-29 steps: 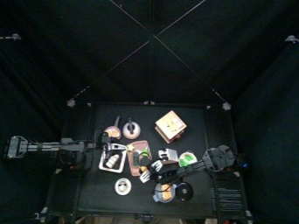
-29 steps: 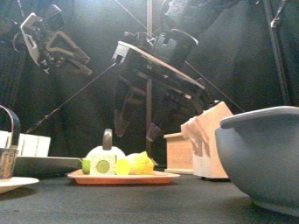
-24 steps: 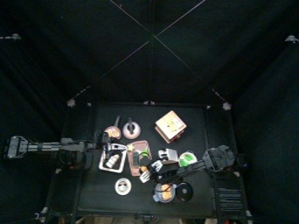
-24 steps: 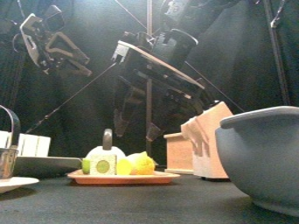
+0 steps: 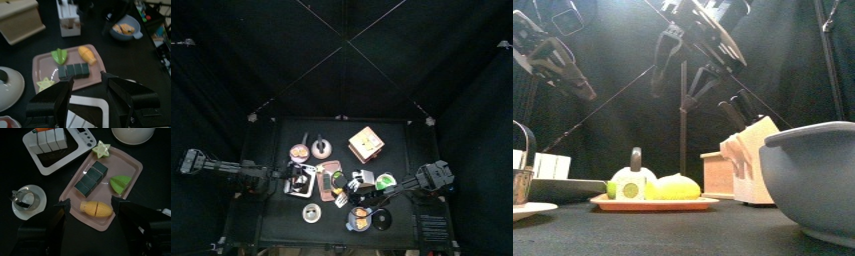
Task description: Grab cookie cutter
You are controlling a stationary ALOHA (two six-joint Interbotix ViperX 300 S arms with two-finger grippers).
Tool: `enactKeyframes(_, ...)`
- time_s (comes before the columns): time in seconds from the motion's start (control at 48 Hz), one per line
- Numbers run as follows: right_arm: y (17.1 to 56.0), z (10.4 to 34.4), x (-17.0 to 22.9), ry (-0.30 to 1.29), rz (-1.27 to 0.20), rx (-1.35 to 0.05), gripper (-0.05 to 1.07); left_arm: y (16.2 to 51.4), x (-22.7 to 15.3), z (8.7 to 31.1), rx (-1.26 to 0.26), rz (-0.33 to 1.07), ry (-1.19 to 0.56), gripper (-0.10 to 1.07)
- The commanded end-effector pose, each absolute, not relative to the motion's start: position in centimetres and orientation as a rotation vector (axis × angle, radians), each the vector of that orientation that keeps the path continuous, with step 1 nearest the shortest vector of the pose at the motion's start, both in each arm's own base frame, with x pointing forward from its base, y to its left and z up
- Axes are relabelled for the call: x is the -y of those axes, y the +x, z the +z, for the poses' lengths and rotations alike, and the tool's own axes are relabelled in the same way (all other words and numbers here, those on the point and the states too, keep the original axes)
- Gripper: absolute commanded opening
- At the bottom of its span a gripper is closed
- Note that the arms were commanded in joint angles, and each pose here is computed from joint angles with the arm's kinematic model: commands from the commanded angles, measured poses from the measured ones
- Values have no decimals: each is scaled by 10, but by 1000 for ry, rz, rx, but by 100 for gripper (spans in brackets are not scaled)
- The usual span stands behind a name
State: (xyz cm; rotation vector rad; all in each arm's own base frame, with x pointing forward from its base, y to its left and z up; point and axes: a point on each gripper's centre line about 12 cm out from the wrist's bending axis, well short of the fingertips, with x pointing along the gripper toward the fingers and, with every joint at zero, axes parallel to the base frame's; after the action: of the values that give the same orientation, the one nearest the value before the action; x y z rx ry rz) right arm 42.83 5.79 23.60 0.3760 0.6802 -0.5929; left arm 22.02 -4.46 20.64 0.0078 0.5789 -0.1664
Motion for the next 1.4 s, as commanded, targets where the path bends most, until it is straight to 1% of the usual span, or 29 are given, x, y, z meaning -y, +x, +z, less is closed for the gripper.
enactKeyframes(0.0,417,265,-50,404,-584,-623,96,223,66,202,-613,-244,15,85)
enactKeyframes(0.125,402,273,-44,410,-581,-608,96,228,77,190,-669,-269,5,85)
enactKeyframes(0.292,381,279,-35,424,-586,-591,96,234,93,177,-726,-289,-59,85)
enactKeyframes(0.438,369,278,-27,435,-597,-593,96,241,112,174,-754,-327,-81,85)
enactKeyframes(0.562,368,274,-23,454,-590,-597,96,247,124,173,-768,-354,-66,85)
enactKeyframes(0.729,370,270,-22,468,-565,-596,96,255,128,163,-804,-347,-58,85)
enactKeyframes(0.938,369,268,-21,460,-560,-598,96,263,132,163,-788,-348,-65,84)
enactKeyframes(1.167,358,263,-14,455,-576,-606,96,266,134,156,-807,-333,-94,83)
enactKeyframes(1.292,349,264,-9,461,-584,-600,96,269,136,155,-816,-330,-99,80)
enactKeyframes(1.375,343,267,-5,466,-589,-590,96,271,136,155,-819,-327,-100,75)
